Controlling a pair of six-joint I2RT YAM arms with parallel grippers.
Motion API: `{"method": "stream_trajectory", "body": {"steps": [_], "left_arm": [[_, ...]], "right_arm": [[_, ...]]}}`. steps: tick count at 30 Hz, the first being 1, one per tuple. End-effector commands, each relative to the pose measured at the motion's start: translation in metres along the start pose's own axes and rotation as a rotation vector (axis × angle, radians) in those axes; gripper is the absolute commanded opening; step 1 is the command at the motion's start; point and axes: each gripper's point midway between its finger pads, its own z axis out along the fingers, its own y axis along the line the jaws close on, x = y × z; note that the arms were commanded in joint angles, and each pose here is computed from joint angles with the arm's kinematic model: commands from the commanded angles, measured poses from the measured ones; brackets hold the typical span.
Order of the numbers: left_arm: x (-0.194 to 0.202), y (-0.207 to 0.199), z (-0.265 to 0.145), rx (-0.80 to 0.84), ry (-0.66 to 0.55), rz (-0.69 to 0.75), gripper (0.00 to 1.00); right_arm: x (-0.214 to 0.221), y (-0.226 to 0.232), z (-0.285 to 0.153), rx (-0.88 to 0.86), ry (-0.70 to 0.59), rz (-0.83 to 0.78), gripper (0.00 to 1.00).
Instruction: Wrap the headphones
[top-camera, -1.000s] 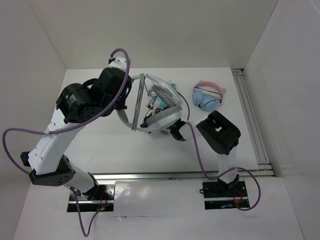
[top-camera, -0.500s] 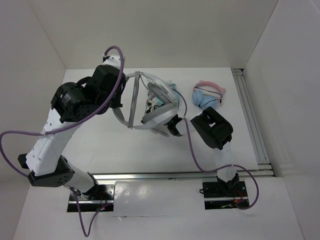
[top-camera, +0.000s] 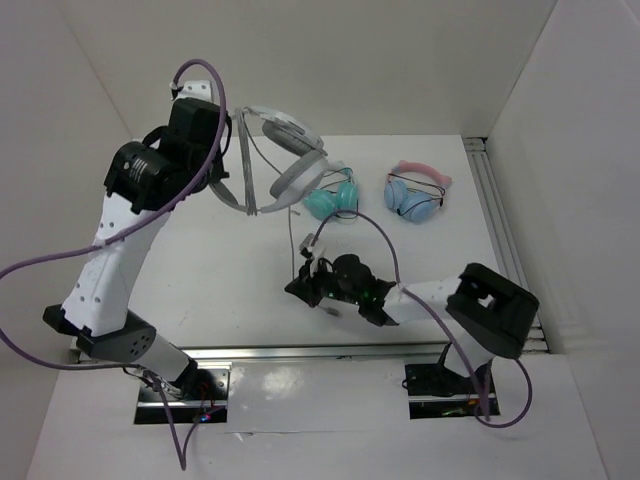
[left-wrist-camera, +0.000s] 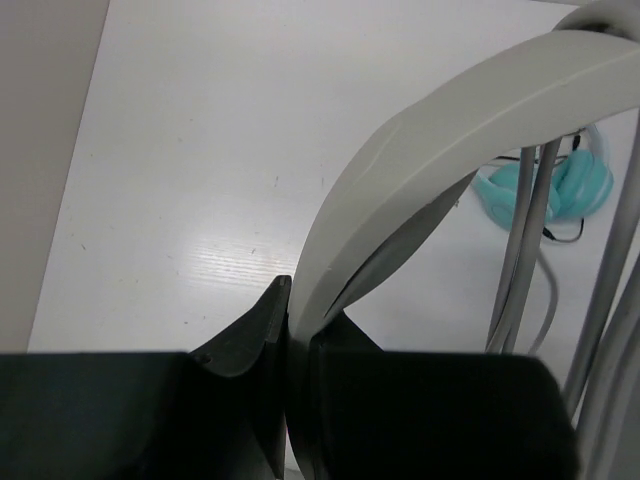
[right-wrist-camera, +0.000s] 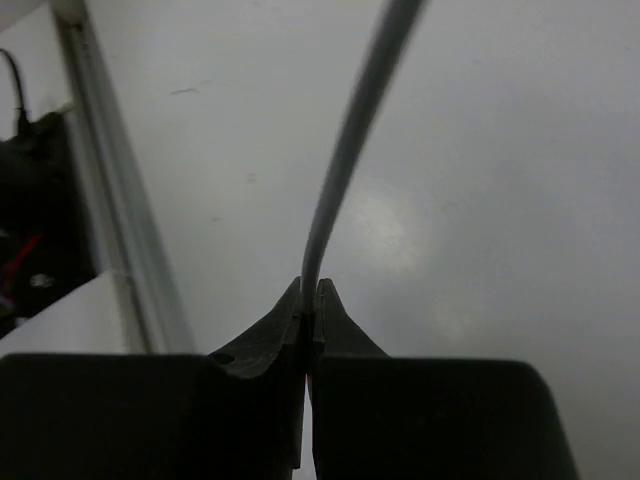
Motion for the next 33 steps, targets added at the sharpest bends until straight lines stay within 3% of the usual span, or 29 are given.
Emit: {"method": "stream_trajectory", "body": {"steps": [1, 7, 10, 14, 19, 21, 26, 33], "left_arm": [[-0.031, -0.008, 0.037, -0.020, -0.084, -0.194, 0.00], [-0.004, -0.008, 0.090, -0.084, 0.008, -0.219, 0.00], [0.017, 0.003, 0.108, -0.196, 0.032, -0.153, 0.00], [0.066, 0.004, 0.134, -0.286, 0.151, -0.007, 0.00], [0.119, -0.018, 0.120, -0.279, 0.230, 0.196, 0.00], [0.139, -0.020, 0.109, -0.257, 0.253, 0.263, 0.00], [0.182, -0.040, 0.072, -0.173, 0.291, 0.441, 0.00], [0.211, -0.072, 0.021, 0.122, 0.338, 0.583, 0.00]], "right_arm": [[-0.017, 0.045, -0.020, 0.024, -0.040, -0.047, 0.00], [-0.046, 0.114, -0.056, -0.020, -0.094, -0.163, 0.00], [-0.069, 0.123, -0.073, 0.029, -0.117, -0.199, 0.00], [-0.121, 0.136, -0.103, 0.099, -0.165, -0.269, 0.00], [-0.167, 0.107, -0.129, 0.318, -0.182, -0.438, 0.00], [-0.176, 0.078, -0.136, 0.473, -0.158, -0.482, 0.00], [-0.185, 0.038, -0.149, 0.640, -0.123, -0.550, 0.00], [-0.193, 0.002, -0.179, 0.849, -0.149, -0.536, 0.00]]}}
